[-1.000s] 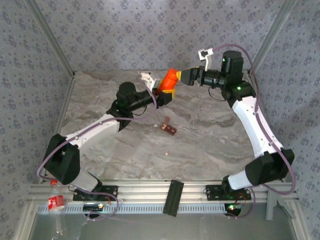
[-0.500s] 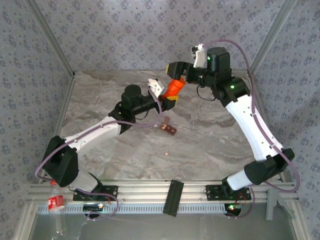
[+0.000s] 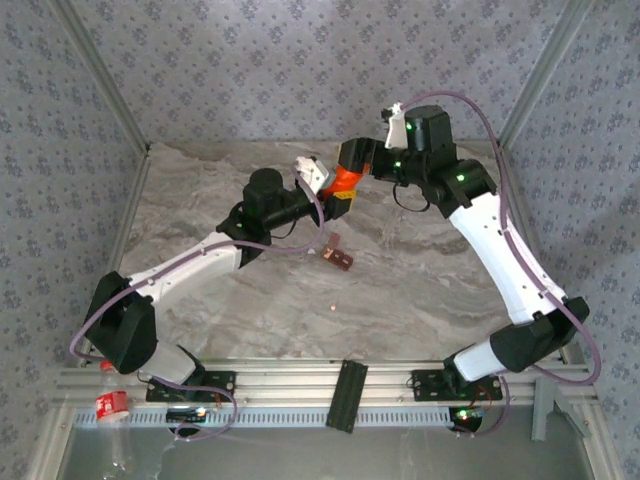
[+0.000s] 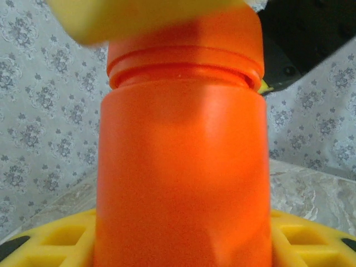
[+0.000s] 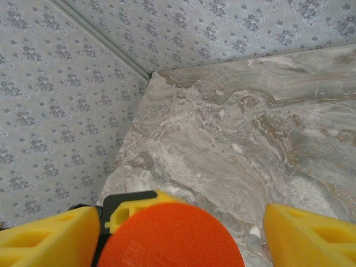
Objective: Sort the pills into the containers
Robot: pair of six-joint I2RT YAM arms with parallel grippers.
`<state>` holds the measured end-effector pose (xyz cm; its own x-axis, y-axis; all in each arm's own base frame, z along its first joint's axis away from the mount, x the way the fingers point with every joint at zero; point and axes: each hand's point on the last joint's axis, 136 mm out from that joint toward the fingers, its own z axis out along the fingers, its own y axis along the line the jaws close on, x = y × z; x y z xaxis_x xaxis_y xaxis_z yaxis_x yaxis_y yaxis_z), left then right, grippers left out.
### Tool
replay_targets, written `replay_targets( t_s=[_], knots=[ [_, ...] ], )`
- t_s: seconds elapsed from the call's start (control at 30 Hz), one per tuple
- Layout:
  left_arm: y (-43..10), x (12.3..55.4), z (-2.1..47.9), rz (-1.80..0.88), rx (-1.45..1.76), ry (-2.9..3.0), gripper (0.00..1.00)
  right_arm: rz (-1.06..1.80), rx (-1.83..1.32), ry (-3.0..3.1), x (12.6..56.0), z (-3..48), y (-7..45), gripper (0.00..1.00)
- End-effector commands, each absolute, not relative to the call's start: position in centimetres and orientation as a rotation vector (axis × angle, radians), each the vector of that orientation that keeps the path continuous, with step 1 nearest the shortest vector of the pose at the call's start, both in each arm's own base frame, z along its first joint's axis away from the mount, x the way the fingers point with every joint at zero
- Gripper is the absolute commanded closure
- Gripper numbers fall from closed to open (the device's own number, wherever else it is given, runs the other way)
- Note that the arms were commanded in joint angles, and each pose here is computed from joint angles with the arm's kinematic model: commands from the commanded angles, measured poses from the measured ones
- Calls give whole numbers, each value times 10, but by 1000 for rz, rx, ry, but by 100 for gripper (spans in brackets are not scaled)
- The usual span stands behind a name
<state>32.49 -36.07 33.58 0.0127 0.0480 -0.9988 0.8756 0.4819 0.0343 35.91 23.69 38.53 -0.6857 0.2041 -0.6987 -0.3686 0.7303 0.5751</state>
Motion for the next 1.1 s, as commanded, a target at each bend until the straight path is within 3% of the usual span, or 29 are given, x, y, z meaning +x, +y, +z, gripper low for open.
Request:
replay_targets(
  t_s=[0.0, 0.43, 0.67, 1.07],
  knots=[
    [-362, 320, 375, -783, 860, 1314, 100, 976, -132, 2124, 345, 393, 238, 29],
    [-361, 316, 382, -824, 844, 1291, 100, 1090, -248, 1889, 348, 429, 222, 61],
    [-359, 312, 398, -972, 758, 1239, 100, 1151, -602, 1640, 335, 458, 218, 62],
    [-363, 314, 394, -972, 777, 1255, 100, 1110, -532, 1696, 344, 461, 221, 61]
  ],
)
